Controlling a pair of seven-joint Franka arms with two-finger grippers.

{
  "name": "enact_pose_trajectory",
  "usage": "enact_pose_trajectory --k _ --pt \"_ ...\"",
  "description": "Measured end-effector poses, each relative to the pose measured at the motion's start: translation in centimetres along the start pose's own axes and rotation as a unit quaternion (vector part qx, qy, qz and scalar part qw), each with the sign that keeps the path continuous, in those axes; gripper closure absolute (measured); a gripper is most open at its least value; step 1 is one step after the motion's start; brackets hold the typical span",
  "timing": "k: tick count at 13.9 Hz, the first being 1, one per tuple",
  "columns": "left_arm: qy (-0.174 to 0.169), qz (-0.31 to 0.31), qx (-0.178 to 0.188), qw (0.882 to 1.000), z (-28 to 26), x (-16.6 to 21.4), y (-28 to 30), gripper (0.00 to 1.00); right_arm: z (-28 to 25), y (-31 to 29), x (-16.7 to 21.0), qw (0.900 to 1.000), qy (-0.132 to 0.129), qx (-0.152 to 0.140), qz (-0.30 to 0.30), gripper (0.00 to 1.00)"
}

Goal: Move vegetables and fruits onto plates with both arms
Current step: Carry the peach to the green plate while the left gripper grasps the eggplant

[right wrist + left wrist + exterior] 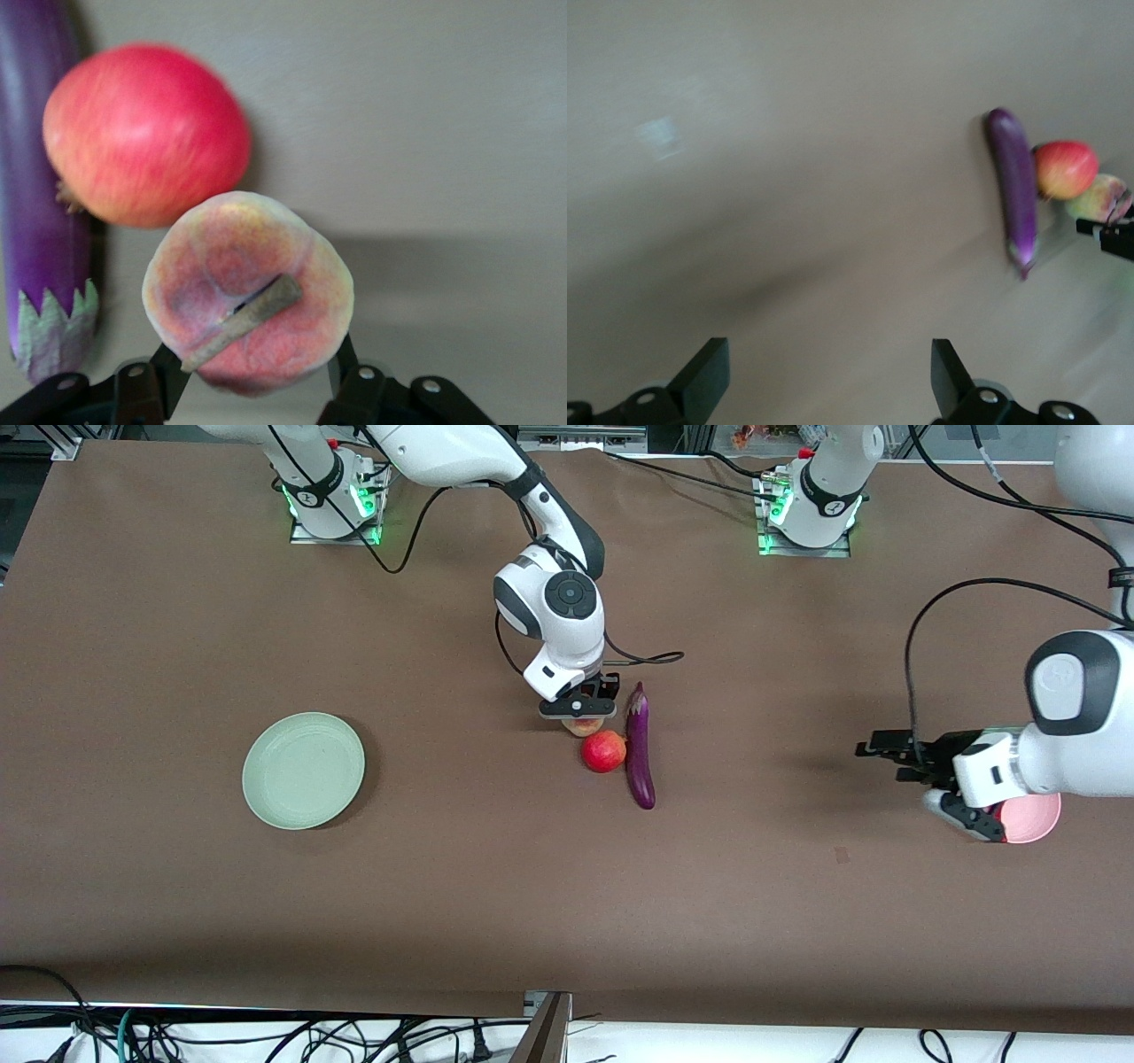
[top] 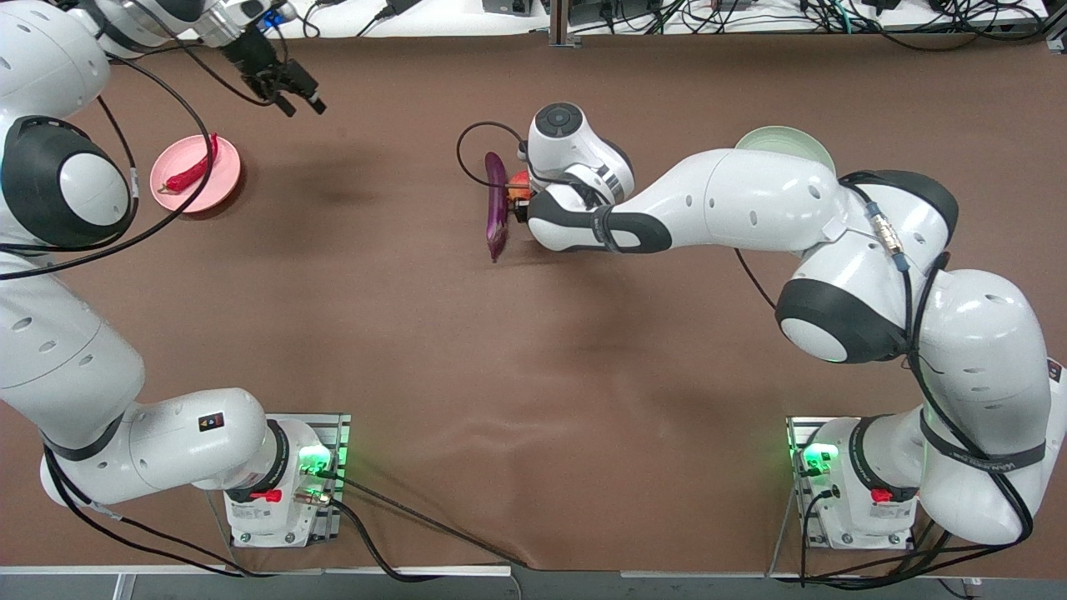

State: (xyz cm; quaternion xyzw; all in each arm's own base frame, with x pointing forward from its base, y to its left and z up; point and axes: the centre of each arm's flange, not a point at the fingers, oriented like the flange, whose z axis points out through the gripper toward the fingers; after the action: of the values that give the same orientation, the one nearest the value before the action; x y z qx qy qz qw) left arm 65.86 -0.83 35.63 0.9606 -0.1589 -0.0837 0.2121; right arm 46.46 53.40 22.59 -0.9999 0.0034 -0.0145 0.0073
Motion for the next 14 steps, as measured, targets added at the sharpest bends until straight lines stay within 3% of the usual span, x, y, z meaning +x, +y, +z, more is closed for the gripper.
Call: enact_pose_trajectory --k 4,6,11,14 --pt "-0.026 0.012 0.006 1.000 5.9 2.9 8.5 0.00 -6.0 3.9 3.0 0.999 -0.019 -0.029 -0.011 0.34" --pt "-0.023 0.003 0.020 1.000 10.3 3.6 12.7 0.00 -7.4 7.3 5.3 0.999 -0.022 -0.034 -0.012 0.35" --pt "0.023 -0.045 0.058 0.997 21.6 1.2 21.5 0.00 -8.4 20.0 11.7 0.998 -0.028 -0.052 -0.035 0.35" --pt "0.058 -0.046 0.072 0.995 27.4 -1.6 25.7 0.00 -9.2 29.3 13.2 0.996 -0.044 -0.059 -0.045 0.35"
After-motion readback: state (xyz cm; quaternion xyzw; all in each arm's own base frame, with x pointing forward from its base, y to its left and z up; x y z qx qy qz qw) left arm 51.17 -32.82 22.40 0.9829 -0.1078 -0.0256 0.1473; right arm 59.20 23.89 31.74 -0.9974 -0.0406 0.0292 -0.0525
